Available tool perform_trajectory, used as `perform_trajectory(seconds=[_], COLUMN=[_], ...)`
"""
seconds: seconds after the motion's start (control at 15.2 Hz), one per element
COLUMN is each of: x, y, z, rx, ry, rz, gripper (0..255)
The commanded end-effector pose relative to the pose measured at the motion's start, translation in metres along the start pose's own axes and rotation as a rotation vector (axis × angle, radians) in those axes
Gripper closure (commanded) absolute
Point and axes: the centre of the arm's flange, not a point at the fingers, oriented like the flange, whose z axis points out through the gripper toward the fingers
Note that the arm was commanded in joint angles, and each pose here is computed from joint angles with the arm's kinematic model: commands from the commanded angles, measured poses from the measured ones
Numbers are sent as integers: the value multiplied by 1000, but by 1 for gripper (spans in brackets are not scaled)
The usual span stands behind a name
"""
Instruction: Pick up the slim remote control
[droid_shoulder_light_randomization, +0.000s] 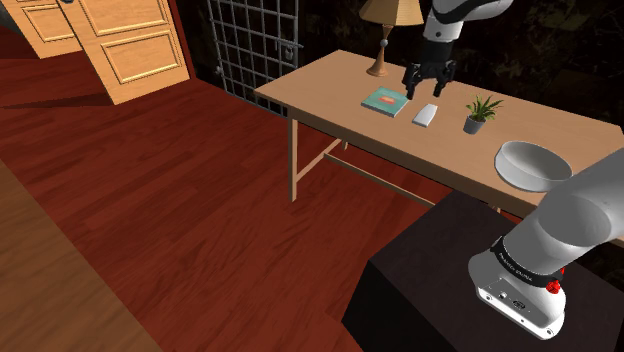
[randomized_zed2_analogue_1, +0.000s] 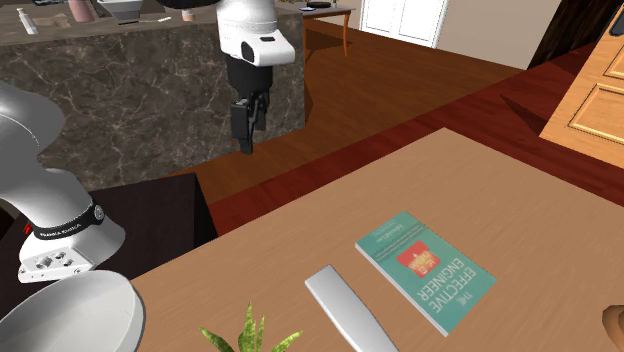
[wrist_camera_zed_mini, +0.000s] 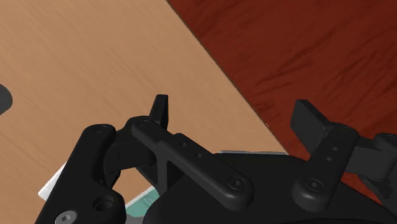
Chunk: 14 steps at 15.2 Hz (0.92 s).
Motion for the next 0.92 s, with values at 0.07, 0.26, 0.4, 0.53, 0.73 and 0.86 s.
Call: perform_trajectory(seconds=[0.07,0.26,0.4,0.53,0.73,0.86], x=[33,63,83,101,128,144], y=[17,36,50,65,89,106], z=[18,34,45,55,72,82], rx=[7,15,20,24,32,37], ry=[7,13,17,21,27,30], rz=[91,180,239,299,388,447], gripper=[0,0,0,0,0,0])
